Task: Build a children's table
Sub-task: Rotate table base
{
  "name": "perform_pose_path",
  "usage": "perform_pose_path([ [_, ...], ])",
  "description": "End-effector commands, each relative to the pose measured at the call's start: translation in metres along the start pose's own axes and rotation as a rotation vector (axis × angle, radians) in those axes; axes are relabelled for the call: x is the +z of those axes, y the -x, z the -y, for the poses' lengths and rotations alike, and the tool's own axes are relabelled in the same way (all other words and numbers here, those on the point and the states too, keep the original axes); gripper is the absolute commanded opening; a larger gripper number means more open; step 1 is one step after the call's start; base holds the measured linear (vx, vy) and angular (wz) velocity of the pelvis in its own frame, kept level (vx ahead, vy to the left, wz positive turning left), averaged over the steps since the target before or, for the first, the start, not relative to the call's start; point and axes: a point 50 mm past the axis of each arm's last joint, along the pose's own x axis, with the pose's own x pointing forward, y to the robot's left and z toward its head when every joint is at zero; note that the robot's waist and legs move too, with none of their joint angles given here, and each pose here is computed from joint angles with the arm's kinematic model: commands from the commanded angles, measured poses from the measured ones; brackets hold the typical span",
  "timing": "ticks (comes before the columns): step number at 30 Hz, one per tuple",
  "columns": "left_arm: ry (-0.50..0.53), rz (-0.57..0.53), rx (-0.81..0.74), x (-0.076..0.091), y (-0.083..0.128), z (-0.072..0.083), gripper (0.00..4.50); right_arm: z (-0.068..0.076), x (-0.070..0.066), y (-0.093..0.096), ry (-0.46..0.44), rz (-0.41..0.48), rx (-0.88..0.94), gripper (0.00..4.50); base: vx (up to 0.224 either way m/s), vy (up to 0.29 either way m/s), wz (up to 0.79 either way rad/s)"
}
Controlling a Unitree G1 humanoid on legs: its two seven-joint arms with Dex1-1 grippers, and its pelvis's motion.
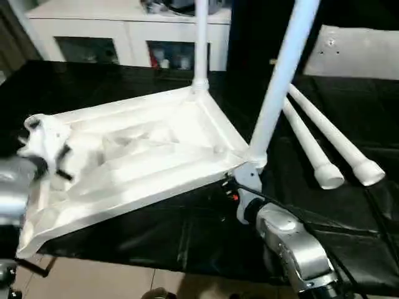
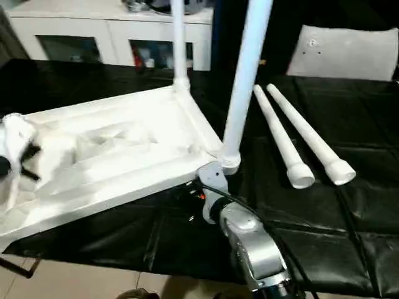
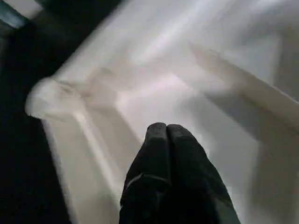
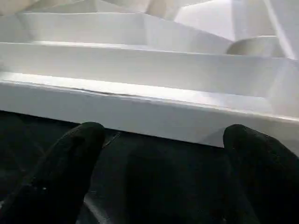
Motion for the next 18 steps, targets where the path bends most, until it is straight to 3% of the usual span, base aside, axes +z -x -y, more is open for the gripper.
perform_pose_path([
  [1,0.011,-0.007,-0.09,-0.001,-0.004,0.016,0.02,-0.001,0.002,-0.004,0.003,-0.006,0.003,4.5,0.0,0.0,0.0],
  [6,0.012,-0.075,-0.318,-0.013,-0.007,0.051,0.02,0.002,0.002,-0.01,0.005,-0.012,-0.006,4.5,0.0,0.0,0.0],
  [10,-0.02,-0.128,-0.489,-0.019,0.001,0.07,0.02,0.004,0.004,-0.013,0.001,-0.009,-0.015,4.5,0.0,0.0,0.0],
  [11,-0.006,-0.115,-0.607,-0.015,0.008,0.082,0.02,0.006,0.005,-0.014,-0.003,-0.006,-0.022,4.5,0.0,0.0,0.0],
  [18,0.051,0.003,-0.868,0.008,0.024,0.109,0.02,0.01,0.006,-0.016,0.002,-0.005,-0.027,4.5,0.0,0.0,0.0],
])
